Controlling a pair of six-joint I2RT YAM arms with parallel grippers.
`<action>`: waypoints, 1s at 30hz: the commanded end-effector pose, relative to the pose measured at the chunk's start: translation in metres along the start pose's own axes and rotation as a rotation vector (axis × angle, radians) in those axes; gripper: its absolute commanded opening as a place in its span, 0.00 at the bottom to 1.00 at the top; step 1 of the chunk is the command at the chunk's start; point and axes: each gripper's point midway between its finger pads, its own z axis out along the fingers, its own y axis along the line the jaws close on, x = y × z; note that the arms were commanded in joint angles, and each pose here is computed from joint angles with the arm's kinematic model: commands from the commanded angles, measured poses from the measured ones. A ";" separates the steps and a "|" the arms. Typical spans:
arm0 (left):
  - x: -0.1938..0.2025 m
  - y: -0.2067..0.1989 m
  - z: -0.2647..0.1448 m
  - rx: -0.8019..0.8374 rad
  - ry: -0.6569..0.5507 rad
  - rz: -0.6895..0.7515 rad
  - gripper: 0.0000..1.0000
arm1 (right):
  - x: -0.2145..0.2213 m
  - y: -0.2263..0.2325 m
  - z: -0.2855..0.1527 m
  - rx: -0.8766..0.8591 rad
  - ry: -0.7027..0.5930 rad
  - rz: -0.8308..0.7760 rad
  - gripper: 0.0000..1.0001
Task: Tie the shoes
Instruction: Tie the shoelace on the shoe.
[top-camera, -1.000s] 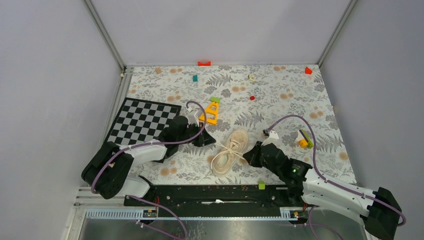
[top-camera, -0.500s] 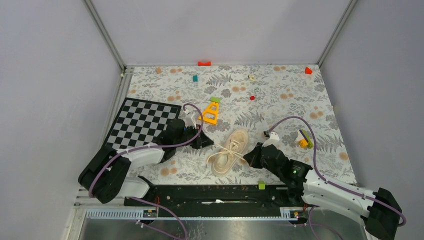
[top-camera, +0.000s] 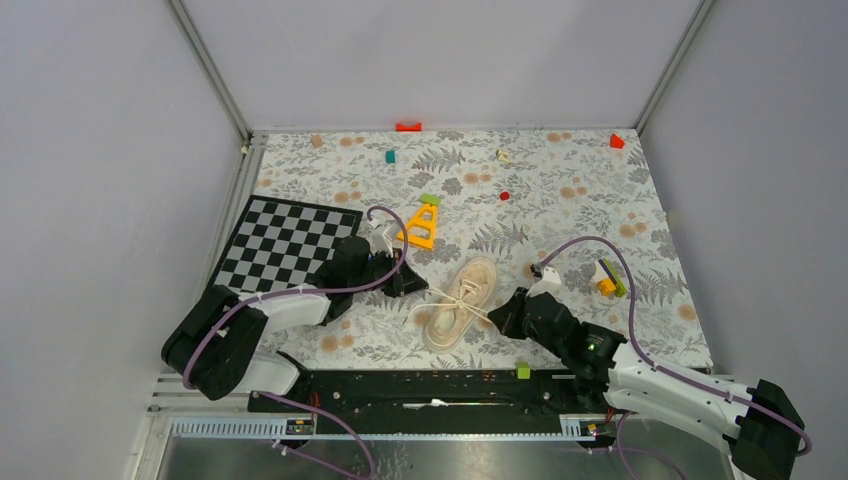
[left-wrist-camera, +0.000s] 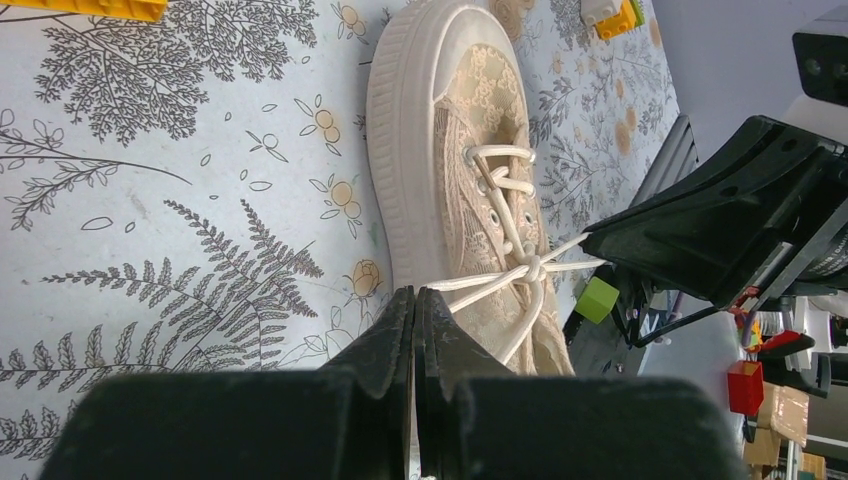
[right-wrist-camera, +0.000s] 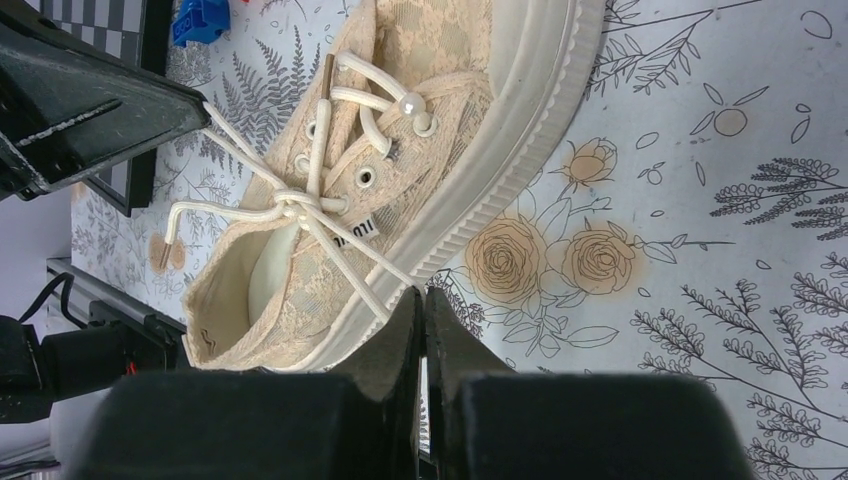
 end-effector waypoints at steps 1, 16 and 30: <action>-0.028 0.008 0.004 -0.044 -0.093 0.087 0.00 | -0.001 -0.029 -0.005 0.129 0.006 -0.113 0.01; -0.013 -0.013 0.010 0.035 -0.039 0.116 0.00 | -0.060 0.060 0.023 0.100 -0.005 -0.335 0.62; -0.010 -0.016 0.010 0.049 -0.028 0.118 0.00 | -0.047 0.074 0.072 0.115 0.119 -0.344 0.44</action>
